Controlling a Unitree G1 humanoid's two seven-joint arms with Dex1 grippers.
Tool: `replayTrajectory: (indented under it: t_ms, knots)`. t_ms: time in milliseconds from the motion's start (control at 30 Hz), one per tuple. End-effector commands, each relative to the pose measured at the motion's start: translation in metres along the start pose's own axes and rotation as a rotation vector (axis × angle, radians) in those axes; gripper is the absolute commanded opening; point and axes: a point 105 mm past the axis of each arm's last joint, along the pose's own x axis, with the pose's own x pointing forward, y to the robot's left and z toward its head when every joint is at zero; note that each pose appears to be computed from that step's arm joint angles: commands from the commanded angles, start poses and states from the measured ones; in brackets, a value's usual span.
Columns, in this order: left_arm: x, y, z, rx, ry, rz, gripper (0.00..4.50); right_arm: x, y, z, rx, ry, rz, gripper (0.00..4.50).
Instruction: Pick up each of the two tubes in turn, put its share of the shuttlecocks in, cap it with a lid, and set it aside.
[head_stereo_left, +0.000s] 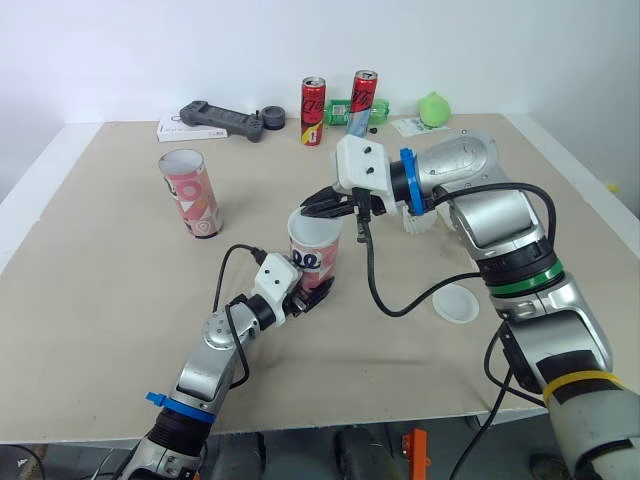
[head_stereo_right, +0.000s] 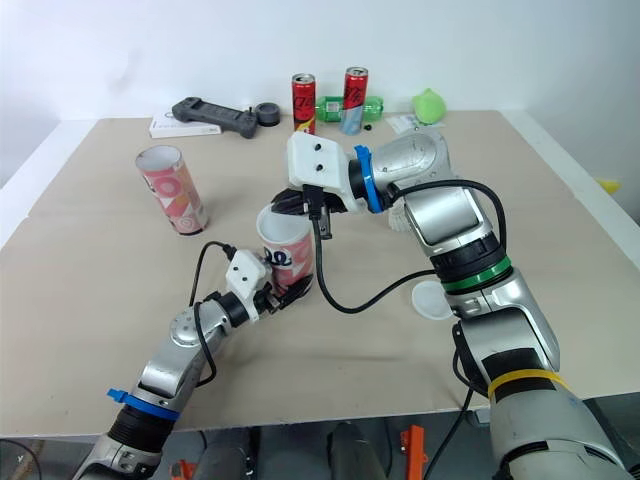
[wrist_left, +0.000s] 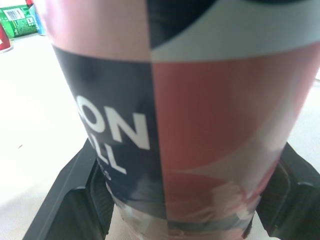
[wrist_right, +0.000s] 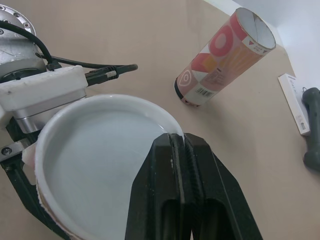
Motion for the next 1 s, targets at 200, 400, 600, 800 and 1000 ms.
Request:
replayTrajectory:
  t_ms: [200,400,600,800,1000]
  knots:
    - [-0.004,0.003,-0.013,0.004,0.064,0.017,3.23,0.001,0.006,0.004,-0.013,-0.02,0.019,0.09]
    - [-0.004,0.004,-0.013,0.006,0.067,0.018,3.23,0.005,0.013,0.004,-0.009,-0.029,0.044,0.09]
    - [-0.004,0.004,-0.013,0.006,0.067,0.019,3.23,0.008,0.015,0.004,-0.009,-0.032,0.055,0.09]
    - [-0.002,0.004,-0.012,0.006,0.065,0.016,3.23,0.007,0.007,0.005,-0.018,-0.036,0.024,1.45]
    - [-0.001,0.002,-0.012,0.003,0.063,0.012,3.23,0.0,-0.004,0.01,-0.031,-0.043,-0.018,4.15]
